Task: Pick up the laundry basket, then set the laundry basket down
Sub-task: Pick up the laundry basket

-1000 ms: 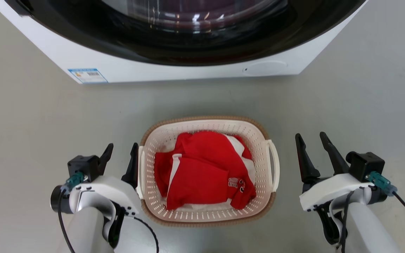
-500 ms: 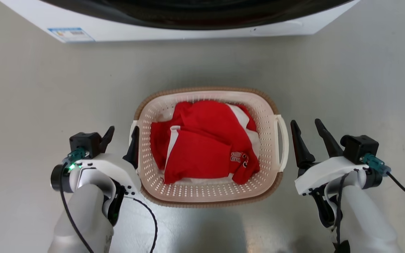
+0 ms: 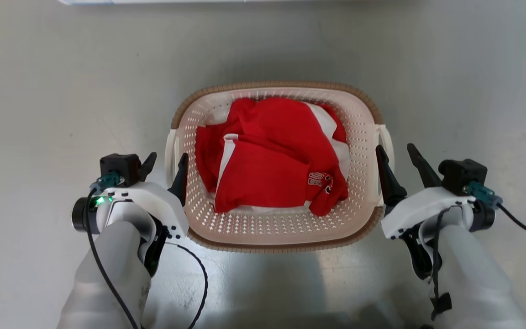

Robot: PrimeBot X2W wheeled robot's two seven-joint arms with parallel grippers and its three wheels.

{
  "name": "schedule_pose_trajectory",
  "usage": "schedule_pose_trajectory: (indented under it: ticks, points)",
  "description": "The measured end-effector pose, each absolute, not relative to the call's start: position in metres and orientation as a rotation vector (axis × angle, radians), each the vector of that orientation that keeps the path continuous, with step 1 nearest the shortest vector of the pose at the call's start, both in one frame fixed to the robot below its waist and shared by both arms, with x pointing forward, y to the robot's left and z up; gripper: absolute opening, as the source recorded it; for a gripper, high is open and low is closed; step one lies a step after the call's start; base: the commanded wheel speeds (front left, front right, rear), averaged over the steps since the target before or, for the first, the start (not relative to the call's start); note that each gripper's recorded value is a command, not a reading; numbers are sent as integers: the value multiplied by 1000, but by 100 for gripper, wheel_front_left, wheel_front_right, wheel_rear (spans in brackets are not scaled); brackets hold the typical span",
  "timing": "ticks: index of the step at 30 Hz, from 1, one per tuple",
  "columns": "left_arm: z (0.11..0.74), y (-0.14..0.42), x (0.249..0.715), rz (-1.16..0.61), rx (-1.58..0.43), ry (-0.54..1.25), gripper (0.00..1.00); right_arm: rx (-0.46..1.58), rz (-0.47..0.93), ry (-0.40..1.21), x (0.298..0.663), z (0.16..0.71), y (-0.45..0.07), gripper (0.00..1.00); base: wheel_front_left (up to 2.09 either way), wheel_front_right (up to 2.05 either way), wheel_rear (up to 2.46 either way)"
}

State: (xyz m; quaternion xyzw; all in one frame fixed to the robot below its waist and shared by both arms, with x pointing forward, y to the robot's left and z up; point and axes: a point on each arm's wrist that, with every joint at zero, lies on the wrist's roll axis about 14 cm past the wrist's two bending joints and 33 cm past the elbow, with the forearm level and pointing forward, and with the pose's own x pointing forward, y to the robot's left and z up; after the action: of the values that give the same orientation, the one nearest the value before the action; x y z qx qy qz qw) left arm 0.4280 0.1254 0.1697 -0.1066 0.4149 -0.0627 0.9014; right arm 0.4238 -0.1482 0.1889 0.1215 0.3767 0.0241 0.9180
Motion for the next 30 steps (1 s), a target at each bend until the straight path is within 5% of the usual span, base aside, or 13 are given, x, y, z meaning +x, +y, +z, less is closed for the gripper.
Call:
schedule_pose_trajectory:
  ticks: [14,15,16,18,21,30]
  points:
    - [135,115,423,-161,-227,941,100,271,88,853,422,153,-131,100,0,0,0]
    - [134,114,422,-165,-226,946,91,274,87,855,422,152,-131,85,0,0,0]
    - [133,113,421,-169,-226,949,78,277,87,854,424,151,-130,50,0,0,0]
    - [132,112,423,-173,-227,949,40,285,86,853,426,150,-129,3,0,0,0]
    - [130,113,420,-171,-228,958,0,283,83,869,422,147,-130,0,0,0,0]
    - [131,111,419,-176,-236,965,0,288,85,866,425,148,-129,0,0,0,0]
